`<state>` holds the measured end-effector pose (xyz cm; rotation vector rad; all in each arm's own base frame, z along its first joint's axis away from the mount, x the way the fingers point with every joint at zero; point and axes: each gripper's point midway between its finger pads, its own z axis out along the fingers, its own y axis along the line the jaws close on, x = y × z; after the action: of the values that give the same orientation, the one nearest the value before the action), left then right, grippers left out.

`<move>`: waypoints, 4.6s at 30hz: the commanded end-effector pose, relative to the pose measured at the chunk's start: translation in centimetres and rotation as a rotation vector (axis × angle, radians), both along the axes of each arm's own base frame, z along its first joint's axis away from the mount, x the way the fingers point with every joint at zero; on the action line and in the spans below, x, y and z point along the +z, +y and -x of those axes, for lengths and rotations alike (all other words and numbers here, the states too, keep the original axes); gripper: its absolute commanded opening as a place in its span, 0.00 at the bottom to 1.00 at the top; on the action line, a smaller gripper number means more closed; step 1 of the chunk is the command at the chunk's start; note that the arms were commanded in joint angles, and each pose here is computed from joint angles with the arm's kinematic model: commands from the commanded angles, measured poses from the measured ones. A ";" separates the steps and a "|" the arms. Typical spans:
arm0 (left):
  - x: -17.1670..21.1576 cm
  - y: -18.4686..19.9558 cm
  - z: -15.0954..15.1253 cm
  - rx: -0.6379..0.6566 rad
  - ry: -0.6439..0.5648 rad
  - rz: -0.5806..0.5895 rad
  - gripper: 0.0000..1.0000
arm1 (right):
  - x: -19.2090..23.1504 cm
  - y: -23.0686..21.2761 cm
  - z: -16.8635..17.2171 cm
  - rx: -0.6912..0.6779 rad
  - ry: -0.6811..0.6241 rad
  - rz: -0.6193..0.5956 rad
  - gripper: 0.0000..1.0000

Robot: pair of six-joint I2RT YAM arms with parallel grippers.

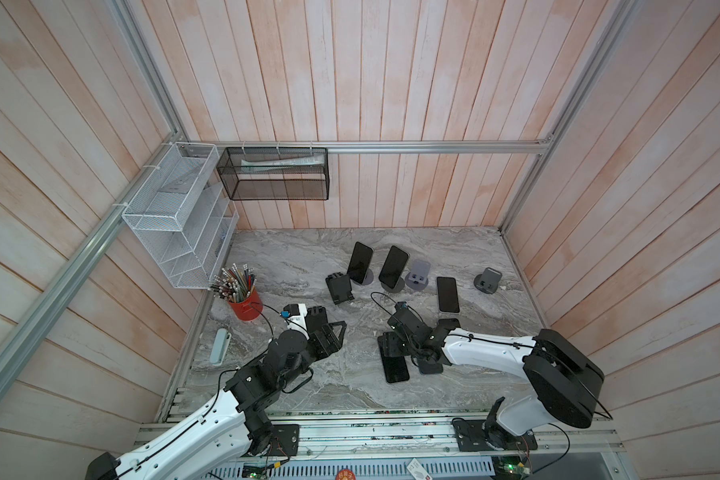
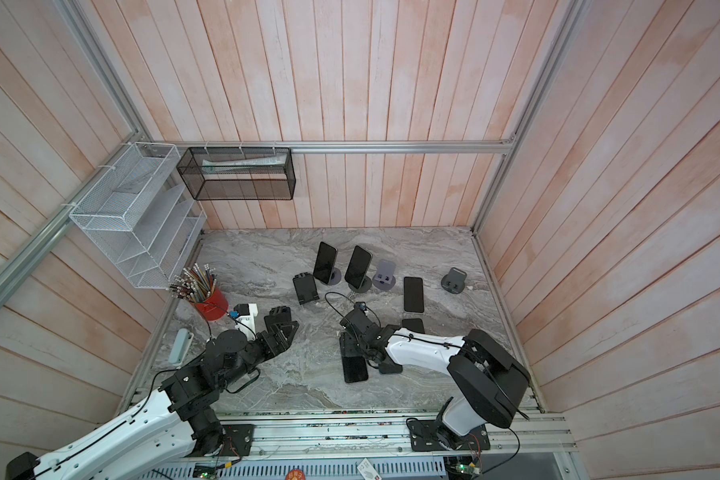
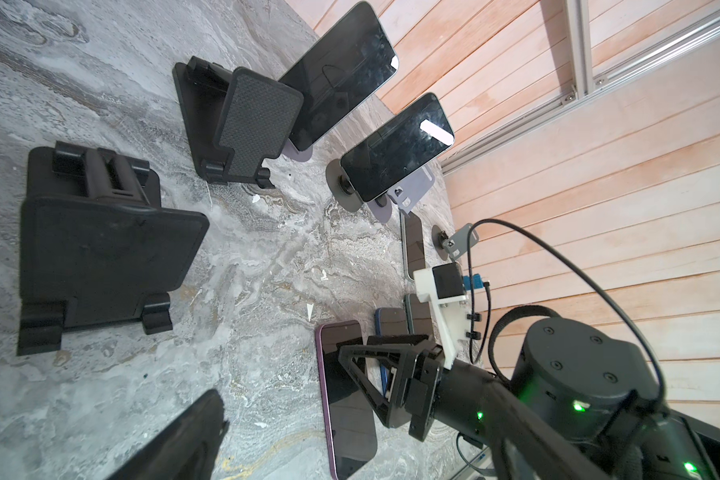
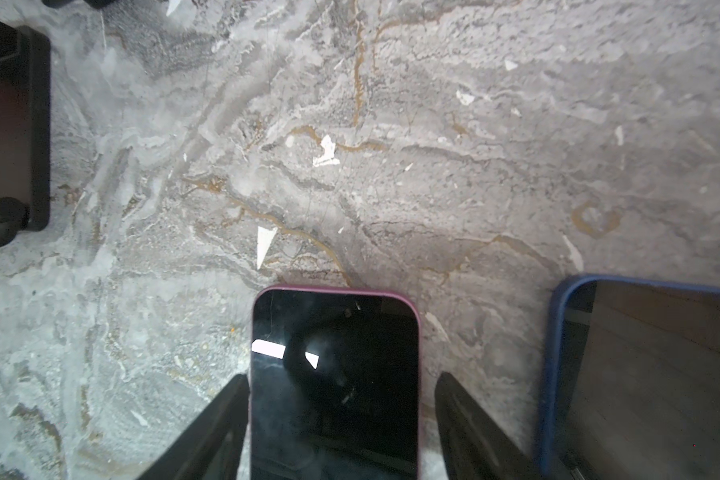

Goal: Remove the phone from the phone stand

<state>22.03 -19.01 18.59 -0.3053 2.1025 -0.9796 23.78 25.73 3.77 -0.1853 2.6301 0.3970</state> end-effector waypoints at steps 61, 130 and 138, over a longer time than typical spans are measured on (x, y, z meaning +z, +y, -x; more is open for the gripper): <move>3.1 1.6 0.2 0.039 -0.030 -0.036 0.98 | 5.9 -12.1 -26.3 -0.336 -0.212 -0.088 0.89; 2.4 1.4 -0.1 0.036 -0.028 -0.070 0.98 | 4.9 -12.7 -24.3 -0.119 -0.210 0.120 0.62; 2.5 1.7 -0.1 0.047 -0.035 -0.079 0.98 | 7.7 -14.9 -24.9 -0.234 -0.320 0.191 0.61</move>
<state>22.01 -17.51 20.82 -0.3030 2.1103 -0.8763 48.16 11.77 8.97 -0.0605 2.4213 0.0947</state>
